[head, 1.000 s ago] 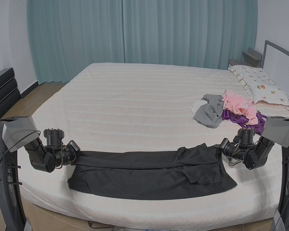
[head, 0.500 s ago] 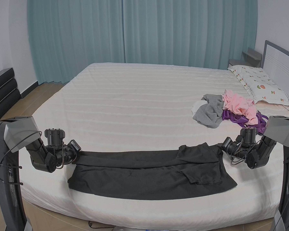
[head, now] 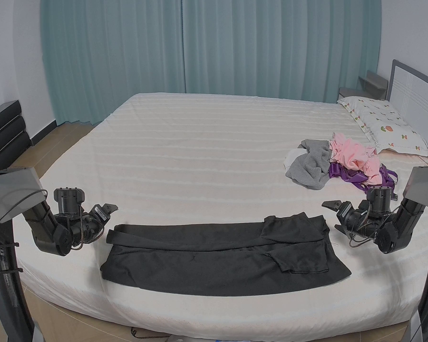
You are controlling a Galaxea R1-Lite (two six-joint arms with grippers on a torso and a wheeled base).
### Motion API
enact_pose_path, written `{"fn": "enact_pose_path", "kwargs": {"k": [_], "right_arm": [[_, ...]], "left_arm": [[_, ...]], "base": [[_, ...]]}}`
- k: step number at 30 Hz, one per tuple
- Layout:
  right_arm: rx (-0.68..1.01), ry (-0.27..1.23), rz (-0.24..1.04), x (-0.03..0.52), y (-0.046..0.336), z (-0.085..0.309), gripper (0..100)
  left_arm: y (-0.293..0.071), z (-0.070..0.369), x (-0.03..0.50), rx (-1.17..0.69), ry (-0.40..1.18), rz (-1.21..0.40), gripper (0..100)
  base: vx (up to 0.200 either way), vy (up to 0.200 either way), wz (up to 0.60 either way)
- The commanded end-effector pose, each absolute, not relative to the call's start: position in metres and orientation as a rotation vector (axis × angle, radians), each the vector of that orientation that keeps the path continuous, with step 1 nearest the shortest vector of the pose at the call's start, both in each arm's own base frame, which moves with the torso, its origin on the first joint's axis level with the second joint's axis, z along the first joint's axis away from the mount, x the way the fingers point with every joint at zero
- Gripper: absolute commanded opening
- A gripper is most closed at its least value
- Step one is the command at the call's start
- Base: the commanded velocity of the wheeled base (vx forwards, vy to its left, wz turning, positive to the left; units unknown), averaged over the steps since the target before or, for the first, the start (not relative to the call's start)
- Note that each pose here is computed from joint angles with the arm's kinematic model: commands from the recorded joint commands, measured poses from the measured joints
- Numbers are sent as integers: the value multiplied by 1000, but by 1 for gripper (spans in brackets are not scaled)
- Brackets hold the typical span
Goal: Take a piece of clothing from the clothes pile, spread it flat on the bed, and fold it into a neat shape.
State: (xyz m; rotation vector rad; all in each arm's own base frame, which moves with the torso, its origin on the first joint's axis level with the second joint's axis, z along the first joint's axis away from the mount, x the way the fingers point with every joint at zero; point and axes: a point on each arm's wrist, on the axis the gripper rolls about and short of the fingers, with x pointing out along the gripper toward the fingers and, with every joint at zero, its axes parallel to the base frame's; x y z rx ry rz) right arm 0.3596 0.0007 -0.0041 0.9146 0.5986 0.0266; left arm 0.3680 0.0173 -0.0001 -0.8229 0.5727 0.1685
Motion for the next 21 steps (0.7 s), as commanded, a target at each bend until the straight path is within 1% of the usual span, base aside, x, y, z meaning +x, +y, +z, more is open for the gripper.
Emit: {"fn": "enact_pose_path", "kwargs": {"k": [1,6,11,15,21], "right_arm": [[932,593,43,317,7,32,100],[931,646,49,285,16,35,100],[952,658,66,255,22,35,100],[955,675,85,238,27,29,100],[952,709,88,233,32,18,100]], "left_arm": [[14,51,324,-843,513,139,100],[-3,55,300,-861,561,109,100],[-22,45,278,-897,658,103,100],[-31,37,266,-887,719,97,100],[-44,28,258,-924,783,100,100]], "base": [[0,0,0],[0,0,0],[-200,0,0],[-200,0,0],[0,0,0]]}}
